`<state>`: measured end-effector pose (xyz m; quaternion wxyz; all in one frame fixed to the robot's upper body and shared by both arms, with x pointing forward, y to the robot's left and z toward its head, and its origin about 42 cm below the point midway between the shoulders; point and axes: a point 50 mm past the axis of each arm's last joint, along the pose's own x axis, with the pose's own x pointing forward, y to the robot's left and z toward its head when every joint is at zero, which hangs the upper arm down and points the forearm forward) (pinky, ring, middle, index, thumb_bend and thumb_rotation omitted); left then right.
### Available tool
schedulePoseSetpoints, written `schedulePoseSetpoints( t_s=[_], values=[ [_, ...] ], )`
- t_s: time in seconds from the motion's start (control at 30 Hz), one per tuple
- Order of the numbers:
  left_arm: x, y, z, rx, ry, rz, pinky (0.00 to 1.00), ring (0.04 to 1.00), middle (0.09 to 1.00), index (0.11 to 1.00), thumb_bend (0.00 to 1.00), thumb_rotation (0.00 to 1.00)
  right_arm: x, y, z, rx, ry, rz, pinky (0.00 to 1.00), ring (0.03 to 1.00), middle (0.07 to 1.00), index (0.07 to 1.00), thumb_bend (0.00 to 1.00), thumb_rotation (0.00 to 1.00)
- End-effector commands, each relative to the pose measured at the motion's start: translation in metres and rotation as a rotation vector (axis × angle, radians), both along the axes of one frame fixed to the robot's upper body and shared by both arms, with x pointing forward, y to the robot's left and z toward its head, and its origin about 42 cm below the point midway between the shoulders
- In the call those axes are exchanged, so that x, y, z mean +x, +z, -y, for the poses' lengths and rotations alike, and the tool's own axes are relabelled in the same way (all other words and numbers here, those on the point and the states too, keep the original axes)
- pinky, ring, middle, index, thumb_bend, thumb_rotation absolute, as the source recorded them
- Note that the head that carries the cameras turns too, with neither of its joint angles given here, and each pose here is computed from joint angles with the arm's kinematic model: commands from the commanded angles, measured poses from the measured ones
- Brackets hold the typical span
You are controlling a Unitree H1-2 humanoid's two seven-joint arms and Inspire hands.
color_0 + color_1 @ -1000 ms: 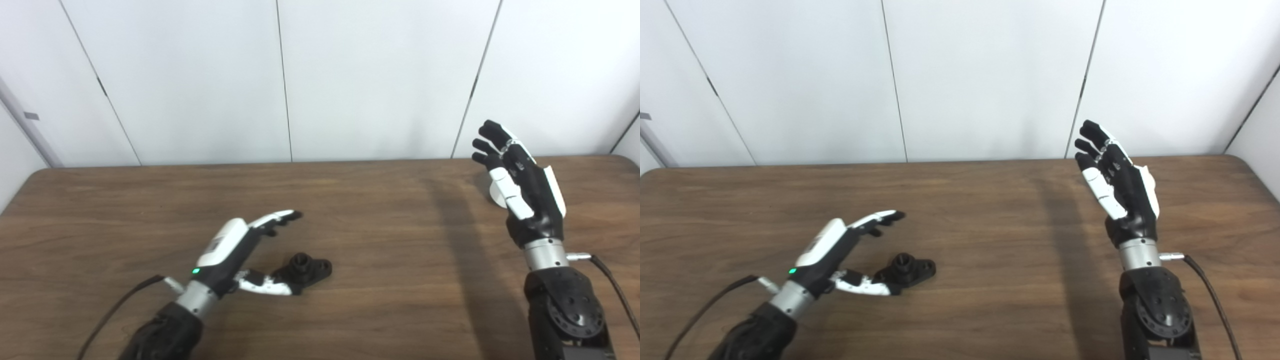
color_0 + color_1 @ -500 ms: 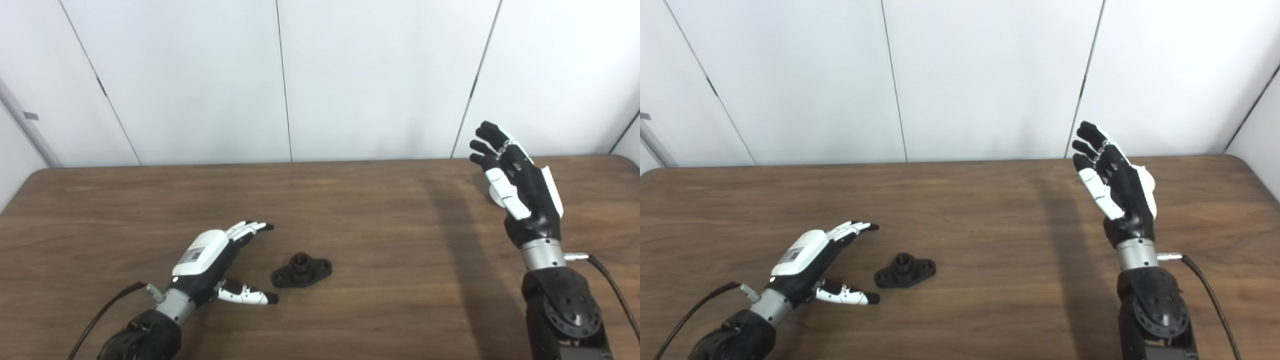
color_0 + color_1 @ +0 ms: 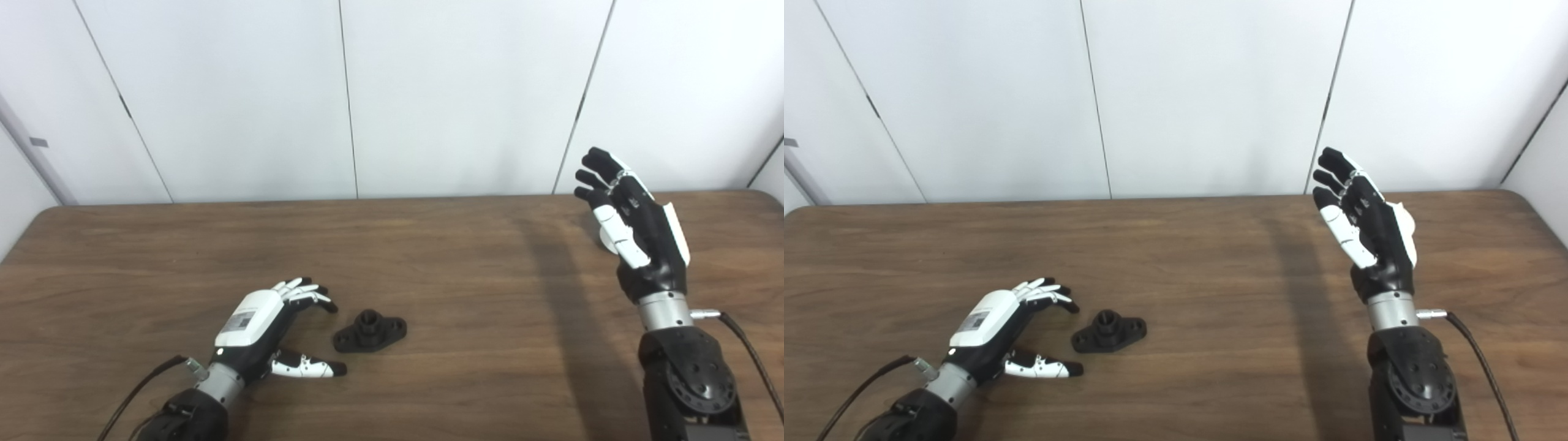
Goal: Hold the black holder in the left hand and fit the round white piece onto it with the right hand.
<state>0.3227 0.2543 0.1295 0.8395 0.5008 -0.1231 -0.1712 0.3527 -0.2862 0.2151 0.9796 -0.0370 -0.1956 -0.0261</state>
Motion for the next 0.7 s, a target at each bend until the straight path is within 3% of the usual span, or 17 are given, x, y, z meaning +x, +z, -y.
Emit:
schedulePoseSetpoints(
  t_s=[0.0,0.1,0.27,0.67],
  values=[
    [-0.002,-0.006,0.004,0.04,-0.038,-0.013,0.93,0.942,0.842,0.644,1.0,0.44,0.003,0.02,-0.004,0.0,0.004,0.08,0.79,0.829,0.861,0.831,0.47,0.59],
    [-0.002,-0.008,0.008,0.048,-0.043,-0.007,0.94,0.95,0.834,0.636,1.0,0.48,0.002,0.02,-0.005,-0.002,0.003,0.079,0.79,0.827,0.86,0.83,0.46,0.59],
    [-0.001,-0.012,0.012,0.032,-0.046,-0.018,0.99,0.95,0.832,0.632,1.0,0.45,0.001,0.021,-0.007,-0.003,0.003,0.076,0.79,0.834,0.863,0.835,0.44,0.58],
    [-0.001,-0.015,0.019,0.026,-0.054,-0.047,1.0,0.955,0.837,0.634,1.0,0.36,0.001,0.024,-0.008,0.011,0.005,0.077,0.81,0.839,0.861,0.834,0.45,0.58]
  ],
)
